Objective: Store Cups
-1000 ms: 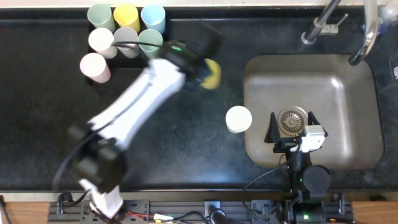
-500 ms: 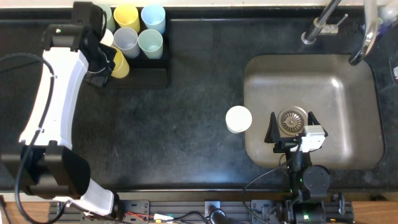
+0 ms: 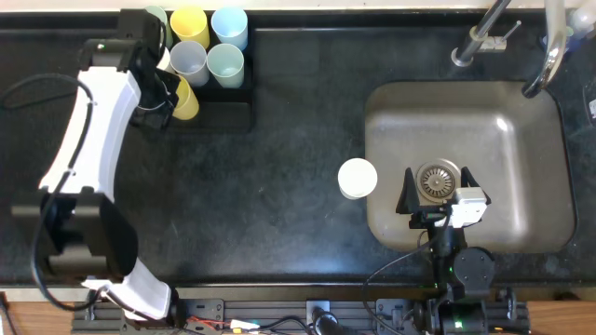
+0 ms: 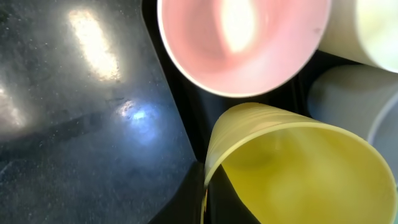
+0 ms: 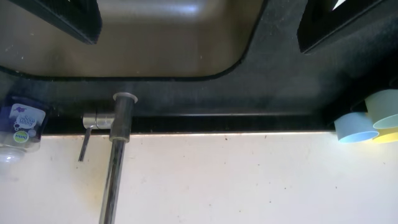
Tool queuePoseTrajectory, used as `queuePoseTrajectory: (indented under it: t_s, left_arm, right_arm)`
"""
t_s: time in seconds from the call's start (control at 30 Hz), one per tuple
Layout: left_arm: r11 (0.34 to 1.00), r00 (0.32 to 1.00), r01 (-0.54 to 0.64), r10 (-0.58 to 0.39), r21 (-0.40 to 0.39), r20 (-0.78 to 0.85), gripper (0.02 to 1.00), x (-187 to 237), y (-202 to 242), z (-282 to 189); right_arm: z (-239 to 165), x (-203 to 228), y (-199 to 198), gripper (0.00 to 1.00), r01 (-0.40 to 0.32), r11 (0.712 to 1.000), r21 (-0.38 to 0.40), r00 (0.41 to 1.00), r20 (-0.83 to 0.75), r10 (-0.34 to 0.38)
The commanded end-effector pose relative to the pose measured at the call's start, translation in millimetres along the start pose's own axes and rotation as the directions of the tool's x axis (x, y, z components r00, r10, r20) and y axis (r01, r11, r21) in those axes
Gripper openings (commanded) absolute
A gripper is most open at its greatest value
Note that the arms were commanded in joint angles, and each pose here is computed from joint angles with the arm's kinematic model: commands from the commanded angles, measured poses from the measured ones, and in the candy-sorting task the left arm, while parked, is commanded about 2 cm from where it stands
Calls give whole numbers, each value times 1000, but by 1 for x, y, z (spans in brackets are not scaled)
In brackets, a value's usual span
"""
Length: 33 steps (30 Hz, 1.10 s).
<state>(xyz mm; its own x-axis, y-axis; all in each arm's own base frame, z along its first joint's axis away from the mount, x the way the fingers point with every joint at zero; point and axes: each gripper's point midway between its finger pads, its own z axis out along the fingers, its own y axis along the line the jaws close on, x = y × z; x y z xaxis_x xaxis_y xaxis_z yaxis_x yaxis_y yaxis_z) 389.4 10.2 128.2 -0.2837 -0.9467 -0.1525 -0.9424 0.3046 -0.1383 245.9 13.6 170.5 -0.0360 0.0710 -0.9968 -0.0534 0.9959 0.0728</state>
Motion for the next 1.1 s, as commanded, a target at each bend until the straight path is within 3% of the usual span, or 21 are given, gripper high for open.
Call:
queuePoseTrajectory:
  t_s: [0.03,0.83,0.9,1.0,1.03,1.1]
  left_arm:
    - [999,1000,10,-9,-36,11,36,-2,1,16]
    - [996,1000,-17,18,-92,3,45,7,-5,56]
    - [995,1000,-21,21,-93,5,200,7,-5,56]
    - [995,1000,-22,22,-99,4,899,8,-3,56]
    - [995,1000,-22,23,-100,4,998,8,-3,56]
    - [995,1000,-25,26,-100,4,998,8,-3,56]
  right_arm:
    - [0,-1,0,998,2,1000,-3,1000,10,-2]
    - [0,-1,0,998,2,1000,-3,1000,10,-2]
    - [0,-1,0,996,3,1000,-3,1000,10,-3]
    - [0,-1,0,998,2,1000,-3,1000,10,-2]
    - [0,-1,0,998,3,1000,-3,1000,10,-3]
    - [0,-1,0,998,2,1000,-3,1000,10,-2]
